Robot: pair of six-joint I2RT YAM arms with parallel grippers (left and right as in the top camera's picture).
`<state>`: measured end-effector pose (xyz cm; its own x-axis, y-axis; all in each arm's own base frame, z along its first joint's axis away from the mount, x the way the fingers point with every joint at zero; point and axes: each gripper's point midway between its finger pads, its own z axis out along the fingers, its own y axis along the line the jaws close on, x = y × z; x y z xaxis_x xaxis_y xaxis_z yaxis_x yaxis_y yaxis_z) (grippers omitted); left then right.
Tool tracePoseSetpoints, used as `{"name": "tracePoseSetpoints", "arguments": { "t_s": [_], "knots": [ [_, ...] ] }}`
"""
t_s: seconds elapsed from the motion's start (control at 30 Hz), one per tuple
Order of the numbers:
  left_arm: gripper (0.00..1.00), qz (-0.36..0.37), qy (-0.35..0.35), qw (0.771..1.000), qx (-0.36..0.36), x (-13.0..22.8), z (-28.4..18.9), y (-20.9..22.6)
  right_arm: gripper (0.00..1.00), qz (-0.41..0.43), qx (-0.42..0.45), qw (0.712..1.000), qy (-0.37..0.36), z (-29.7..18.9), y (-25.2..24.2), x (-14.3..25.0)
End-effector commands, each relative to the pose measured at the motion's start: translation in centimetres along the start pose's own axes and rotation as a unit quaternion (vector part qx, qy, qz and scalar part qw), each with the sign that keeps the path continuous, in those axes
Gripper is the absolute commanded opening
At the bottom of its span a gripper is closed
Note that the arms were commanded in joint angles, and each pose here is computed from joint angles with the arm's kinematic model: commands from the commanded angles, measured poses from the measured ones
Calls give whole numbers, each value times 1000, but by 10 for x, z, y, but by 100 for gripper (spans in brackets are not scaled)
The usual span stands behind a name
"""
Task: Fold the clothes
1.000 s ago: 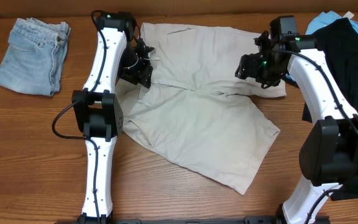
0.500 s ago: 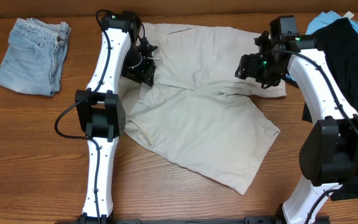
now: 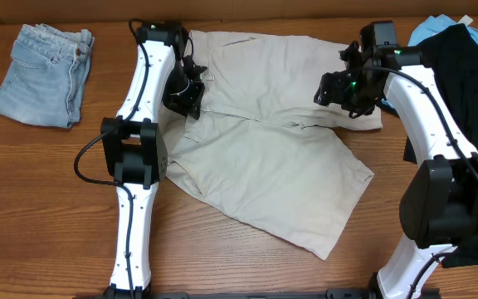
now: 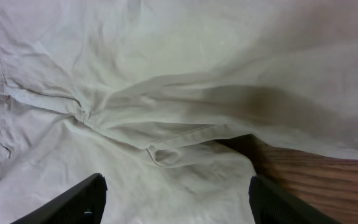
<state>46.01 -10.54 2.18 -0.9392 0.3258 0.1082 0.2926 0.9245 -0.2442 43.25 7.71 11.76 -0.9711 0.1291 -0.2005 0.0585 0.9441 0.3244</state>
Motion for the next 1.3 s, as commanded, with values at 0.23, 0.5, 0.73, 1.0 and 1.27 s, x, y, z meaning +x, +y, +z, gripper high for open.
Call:
{"name": "tracePoseSetpoints", "arguments": {
  "t_s": [0.23,0.5,0.73,1.0,1.27],
  "knots": [
    [4,-35,-17,999,-9,2,-28,8,77,-11,0,1000,-20,-12,5,-7],
    [4,-111,-98,983,-111,15,-110,75,77,-10,0,1000,-18,-12,5,-6],
    [20,-128,-32,977,-169,37,-87,106,77,-8,-4,1000,-16,-12,6,-5],
    [100,-168,-47,969,-174,42,-101,103,77,11,-26,1000,-13,-18,15,-2],
    [100,-204,-222,938,-168,75,-239,64,84,-1,-27,998,-50,-81,48,21]
  ]
}}
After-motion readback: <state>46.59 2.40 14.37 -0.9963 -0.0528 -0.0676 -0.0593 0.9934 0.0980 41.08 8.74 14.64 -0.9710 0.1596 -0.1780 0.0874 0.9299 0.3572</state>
